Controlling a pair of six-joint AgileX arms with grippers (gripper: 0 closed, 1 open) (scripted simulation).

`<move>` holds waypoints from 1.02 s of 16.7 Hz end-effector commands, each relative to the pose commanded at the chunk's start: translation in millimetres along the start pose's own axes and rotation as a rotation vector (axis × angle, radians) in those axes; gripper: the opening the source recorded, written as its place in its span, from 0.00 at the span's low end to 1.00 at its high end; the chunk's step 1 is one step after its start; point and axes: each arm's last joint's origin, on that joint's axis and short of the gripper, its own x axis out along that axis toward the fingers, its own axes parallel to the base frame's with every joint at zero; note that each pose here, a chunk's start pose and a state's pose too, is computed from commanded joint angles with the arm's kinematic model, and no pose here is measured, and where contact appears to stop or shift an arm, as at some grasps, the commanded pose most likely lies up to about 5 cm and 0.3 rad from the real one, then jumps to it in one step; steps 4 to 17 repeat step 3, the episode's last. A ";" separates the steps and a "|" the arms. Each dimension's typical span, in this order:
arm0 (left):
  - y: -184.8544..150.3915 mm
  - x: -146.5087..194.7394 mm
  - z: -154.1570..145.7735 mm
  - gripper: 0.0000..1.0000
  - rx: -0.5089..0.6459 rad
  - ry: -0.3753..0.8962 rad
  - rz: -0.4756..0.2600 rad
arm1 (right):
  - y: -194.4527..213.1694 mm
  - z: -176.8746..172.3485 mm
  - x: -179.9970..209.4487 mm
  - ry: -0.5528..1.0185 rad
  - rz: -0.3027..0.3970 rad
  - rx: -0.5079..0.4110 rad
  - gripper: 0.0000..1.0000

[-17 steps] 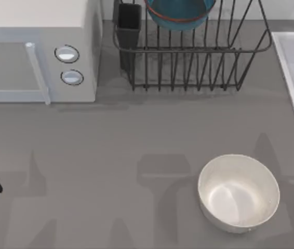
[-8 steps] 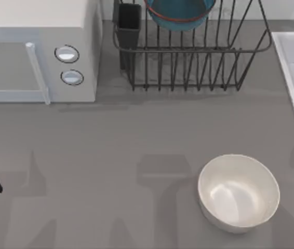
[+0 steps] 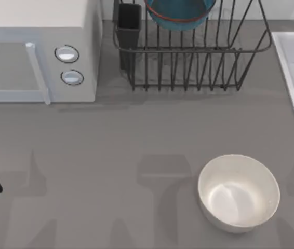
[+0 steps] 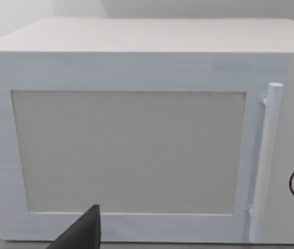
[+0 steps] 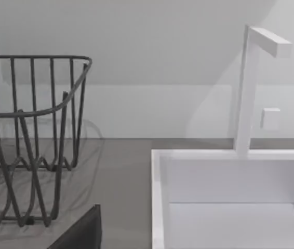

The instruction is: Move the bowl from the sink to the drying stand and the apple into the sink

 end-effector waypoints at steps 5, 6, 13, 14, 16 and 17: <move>0.0 0.0 0.0 1.00 0.000 0.000 0.000 | 0.7 -2.1 -1.3 0.004 0.001 -0.001 1.00; 0.0 0.0 0.0 1.00 0.000 0.000 0.000 | 0.7 -2.1 -1.3 0.004 0.001 -0.001 1.00; 0.0 0.0 0.0 1.00 0.000 0.000 0.000 | 0.7 -2.1 -1.3 0.004 0.001 -0.001 1.00; 0.0 0.0 0.0 1.00 0.000 0.000 0.000 | 0.7 -2.1 -1.3 0.004 0.001 -0.001 1.00; 0.0 0.0 0.0 1.00 0.000 0.000 0.000 | 0.7 -2.1 -1.3 0.004 0.001 -0.001 1.00; 0.0 0.0 0.0 1.00 0.000 0.000 0.000 | 0.7 -2.1 -1.3 0.004 0.001 -0.001 1.00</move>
